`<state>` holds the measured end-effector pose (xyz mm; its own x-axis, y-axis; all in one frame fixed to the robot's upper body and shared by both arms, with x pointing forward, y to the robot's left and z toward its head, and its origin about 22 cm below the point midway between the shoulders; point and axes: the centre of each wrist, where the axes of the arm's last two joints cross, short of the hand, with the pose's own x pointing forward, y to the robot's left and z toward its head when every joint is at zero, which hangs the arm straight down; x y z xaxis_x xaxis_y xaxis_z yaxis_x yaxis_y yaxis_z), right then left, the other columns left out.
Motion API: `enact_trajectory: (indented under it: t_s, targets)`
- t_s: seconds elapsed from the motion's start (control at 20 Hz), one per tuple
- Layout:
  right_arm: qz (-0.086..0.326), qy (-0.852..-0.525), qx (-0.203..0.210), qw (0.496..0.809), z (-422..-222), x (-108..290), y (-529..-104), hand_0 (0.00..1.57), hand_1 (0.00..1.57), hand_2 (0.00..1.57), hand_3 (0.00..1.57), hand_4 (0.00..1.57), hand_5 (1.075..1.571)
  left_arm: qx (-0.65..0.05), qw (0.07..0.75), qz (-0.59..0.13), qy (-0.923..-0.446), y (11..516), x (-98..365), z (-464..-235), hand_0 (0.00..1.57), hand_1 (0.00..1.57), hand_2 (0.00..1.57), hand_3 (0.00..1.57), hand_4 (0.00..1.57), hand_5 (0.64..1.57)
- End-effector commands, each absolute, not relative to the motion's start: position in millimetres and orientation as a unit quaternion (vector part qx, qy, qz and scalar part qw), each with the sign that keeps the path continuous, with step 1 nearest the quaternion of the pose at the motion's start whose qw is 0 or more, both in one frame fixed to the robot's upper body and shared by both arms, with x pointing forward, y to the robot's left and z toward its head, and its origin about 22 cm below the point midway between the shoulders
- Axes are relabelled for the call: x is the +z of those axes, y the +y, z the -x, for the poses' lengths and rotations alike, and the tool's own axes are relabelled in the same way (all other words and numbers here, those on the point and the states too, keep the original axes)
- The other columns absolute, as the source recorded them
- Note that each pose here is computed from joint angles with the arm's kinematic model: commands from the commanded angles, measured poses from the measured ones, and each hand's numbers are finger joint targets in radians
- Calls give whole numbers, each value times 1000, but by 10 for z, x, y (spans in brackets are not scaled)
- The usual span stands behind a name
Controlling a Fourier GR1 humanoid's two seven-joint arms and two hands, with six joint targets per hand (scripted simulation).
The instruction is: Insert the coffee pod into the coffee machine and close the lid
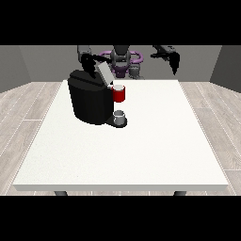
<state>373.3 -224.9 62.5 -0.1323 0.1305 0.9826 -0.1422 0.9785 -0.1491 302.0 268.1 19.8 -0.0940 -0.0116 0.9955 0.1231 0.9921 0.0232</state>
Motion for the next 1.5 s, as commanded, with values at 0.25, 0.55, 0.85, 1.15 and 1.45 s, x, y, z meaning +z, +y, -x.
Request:
enact_trajectory:
  t_s: [0.25, 0.55, 0.85, 1.15, 1.45]
  targets:
    - [-5, -749, 120, 651, -3943, 775, -2272, 0, 0, 0, 0, 0, 1571, -59, 649, 24, -758, 2665, 456, -3110, 0, 0, 0, 0, 0, 1571]
    - [-3, -767, 131, 628, -3942, 746, -2021, 0, 0, 0, 0, 0, 1571, -55, 655, 31, -753, 2536, 214, -3028, 0, 0, 0, 0, 0, 1571]
    - [-17, -738, 153, 657, -3986, 880, -1770, 0, 0, 0, 0, 114, 1571, -50, 686, 30, -725, 2729, 145, -2934, 0, 0, 0, 0, 24, 1571]
    - [2, -764, 192, 616, -4054, 985, -1626, 0, 0, 0, 0, 215, 1571, -52, 664, 23, -746, 2717, 337, -3116, 0, 0, 0, 0, 148, 1571]
    - [15, -783, 201, 589, -4129, 1220, -1553, 0, 0, 0, 0, 110, 1571, -54, 659, 34, -750, 2797, 128, -3014, 0, 0, 0, 0, 154, 1571]
